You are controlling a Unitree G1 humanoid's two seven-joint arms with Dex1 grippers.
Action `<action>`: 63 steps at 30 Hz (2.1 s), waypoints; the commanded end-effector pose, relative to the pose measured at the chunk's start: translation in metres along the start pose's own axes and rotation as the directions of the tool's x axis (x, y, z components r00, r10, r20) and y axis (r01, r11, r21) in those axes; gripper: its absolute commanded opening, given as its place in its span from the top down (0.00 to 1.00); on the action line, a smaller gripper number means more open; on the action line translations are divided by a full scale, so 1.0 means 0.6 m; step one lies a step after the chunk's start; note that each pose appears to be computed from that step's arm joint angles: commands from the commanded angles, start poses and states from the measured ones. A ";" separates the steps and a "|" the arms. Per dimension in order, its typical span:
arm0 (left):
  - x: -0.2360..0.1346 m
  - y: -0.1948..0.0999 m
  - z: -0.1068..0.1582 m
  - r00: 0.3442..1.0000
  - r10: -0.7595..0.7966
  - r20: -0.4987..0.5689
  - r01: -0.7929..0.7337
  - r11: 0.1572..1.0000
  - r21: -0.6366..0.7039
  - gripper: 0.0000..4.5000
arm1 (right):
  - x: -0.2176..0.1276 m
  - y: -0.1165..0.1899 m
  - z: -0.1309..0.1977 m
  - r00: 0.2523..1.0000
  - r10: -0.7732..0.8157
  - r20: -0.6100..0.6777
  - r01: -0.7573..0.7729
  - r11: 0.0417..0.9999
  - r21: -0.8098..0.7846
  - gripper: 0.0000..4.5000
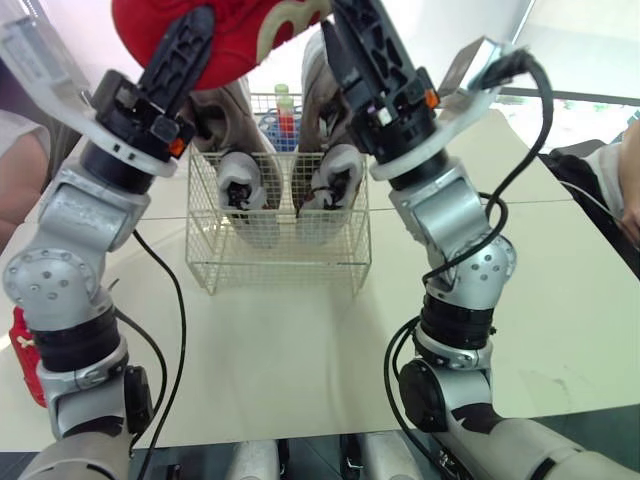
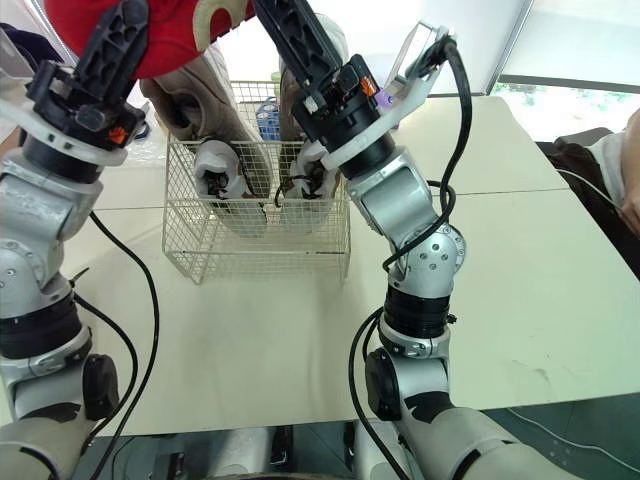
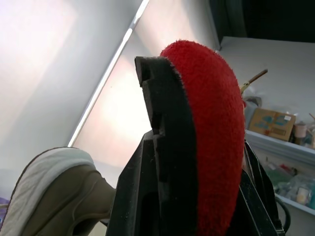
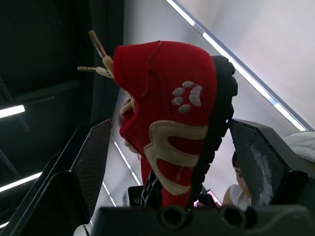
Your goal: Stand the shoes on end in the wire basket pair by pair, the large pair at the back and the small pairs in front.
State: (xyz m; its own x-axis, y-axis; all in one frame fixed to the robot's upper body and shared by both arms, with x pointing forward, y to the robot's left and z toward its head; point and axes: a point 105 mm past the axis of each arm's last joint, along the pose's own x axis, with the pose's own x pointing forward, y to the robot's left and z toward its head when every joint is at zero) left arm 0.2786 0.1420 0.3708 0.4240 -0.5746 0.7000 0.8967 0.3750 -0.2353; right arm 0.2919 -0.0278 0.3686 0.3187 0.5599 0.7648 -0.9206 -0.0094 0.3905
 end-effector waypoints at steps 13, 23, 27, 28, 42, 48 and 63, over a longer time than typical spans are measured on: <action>-0.006 -0.014 -0.039 0.998 -0.005 -0.064 0.006 1.000 0.019 0.94 | 0.029 0.030 0.015 0.992 0.117 0.039 -0.114 0.992 -0.058 0.85; -0.086 -0.020 -0.067 0.904 0.134 -0.406 -0.011 0.957 0.291 0.19 | 0.009 0.038 0.111 0.952 0.155 -0.262 -0.262 0.857 -0.444 0.87; -0.137 -0.065 -0.100 0.787 0.093 -0.610 0.067 0.970 0.235 0.19 | -0.032 0.012 0.122 0.840 0.052 -0.540 -0.387 0.755 -0.529 0.87; -0.150 -0.071 -0.108 0.748 0.096 -0.656 0.076 0.971 0.229 0.19 | -0.043 0.003 0.119 0.798 0.013 -0.602 -0.418 0.731 -0.539 0.87; -0.200 -0.054 -0.087 0.698 0.183 -0.692 -0.037 0.975 0.220 0.19 | -0.107 -0.056 0.051 0.536 -0.034 -0.843 -0.604 0.683 -0.411 0.87; -0.194 -0.047 -0.086 0.711 0.195 -0.676 -0.044 0.971 0.234 0.19 | -0.120 -0.090 0.031 0.557 -0.083 -0.826 -0.606 0.640 -0.473 0.87; -0.203 -0.029 -0.080 0.700 0.236 -0.674 -0.072 0.962 0.263 0.18 | -0.161 -0.104 0.016 0.497 -0.128 -0.858 -0.570 0.698 -0.434 0.12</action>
State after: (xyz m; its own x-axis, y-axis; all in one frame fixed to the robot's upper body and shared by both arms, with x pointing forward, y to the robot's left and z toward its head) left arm 0.2171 0.1675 0.2509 0.5844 -0.8104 -0.0413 0.8015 0.5845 -0.1262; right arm 0.3271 -0.0861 0.2583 0.0715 0.9903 -0.1195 -0.9450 0.0289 -0.3257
